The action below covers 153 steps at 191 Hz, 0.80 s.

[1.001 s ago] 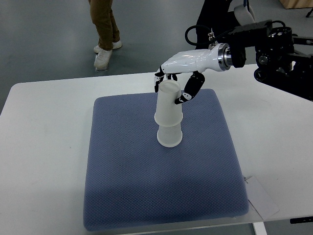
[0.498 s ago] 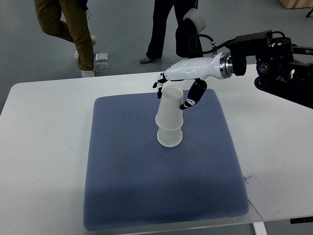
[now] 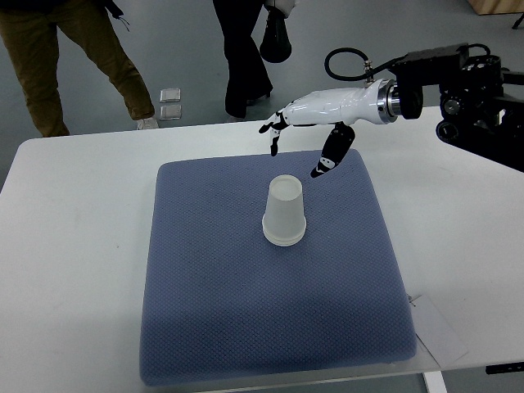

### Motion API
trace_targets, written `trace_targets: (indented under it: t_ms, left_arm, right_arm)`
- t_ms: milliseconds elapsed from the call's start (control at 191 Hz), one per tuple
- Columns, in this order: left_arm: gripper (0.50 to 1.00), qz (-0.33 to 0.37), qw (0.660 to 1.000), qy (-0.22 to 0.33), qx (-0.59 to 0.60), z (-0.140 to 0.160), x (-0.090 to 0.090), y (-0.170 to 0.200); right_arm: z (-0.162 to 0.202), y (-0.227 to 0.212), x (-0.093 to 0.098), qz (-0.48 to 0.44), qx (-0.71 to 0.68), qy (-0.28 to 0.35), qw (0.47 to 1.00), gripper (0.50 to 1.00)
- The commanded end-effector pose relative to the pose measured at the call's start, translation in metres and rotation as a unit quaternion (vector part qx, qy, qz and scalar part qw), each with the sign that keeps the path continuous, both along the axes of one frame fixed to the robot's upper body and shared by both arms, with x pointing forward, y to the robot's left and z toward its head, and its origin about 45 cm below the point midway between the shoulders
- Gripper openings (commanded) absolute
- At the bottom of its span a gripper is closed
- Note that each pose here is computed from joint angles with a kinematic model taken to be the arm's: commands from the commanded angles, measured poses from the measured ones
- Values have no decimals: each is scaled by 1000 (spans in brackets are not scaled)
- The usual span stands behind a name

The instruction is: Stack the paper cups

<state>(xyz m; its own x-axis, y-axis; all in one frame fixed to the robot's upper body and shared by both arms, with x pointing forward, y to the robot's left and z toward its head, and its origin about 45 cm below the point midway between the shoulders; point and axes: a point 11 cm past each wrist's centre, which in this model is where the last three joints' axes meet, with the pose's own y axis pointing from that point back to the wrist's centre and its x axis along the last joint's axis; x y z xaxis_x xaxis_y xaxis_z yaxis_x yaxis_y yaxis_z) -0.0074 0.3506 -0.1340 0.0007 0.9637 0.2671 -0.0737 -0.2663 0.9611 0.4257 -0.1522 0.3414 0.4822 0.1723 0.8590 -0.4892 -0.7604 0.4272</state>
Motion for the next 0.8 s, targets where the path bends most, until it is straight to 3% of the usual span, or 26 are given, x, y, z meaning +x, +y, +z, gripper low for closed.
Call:
trace_targets:
  t_ms: [0, 183, 377, 456, 660, 797]
  left_arm:
    - [1000, 0, 1000, 1, 0, 0, -1, 0]
    - [1000, 0, 1000, 0, 0, 0, 0, 0]
    - [1000, 0, 1000, 0, 0, 0, 0, 0]
    - [1000, 0, 1000, 0, 0, 0, 0, 0]
    - [1000, 0, 1000, 0, 0, 0, 0, 0]
    - [1000, 0, 1000, 1, 0, 0, -1, 0]
  right_arm:
    - [16, -7, 8, -31, 56, 16, 998, 911]
    - [21, -46, 38, -156, 192, 88, 965, 909]
    - [-10, -108, 64, -335, 369, 160, 852, 907]
    - [-27, -124, 67, -385, 413, 179, 806, 907]
    - [-71, -115, 61, -437, 481, 259, 714, 907]
    - [-99, -118, 57, -489, 505, 268, 659, 909]
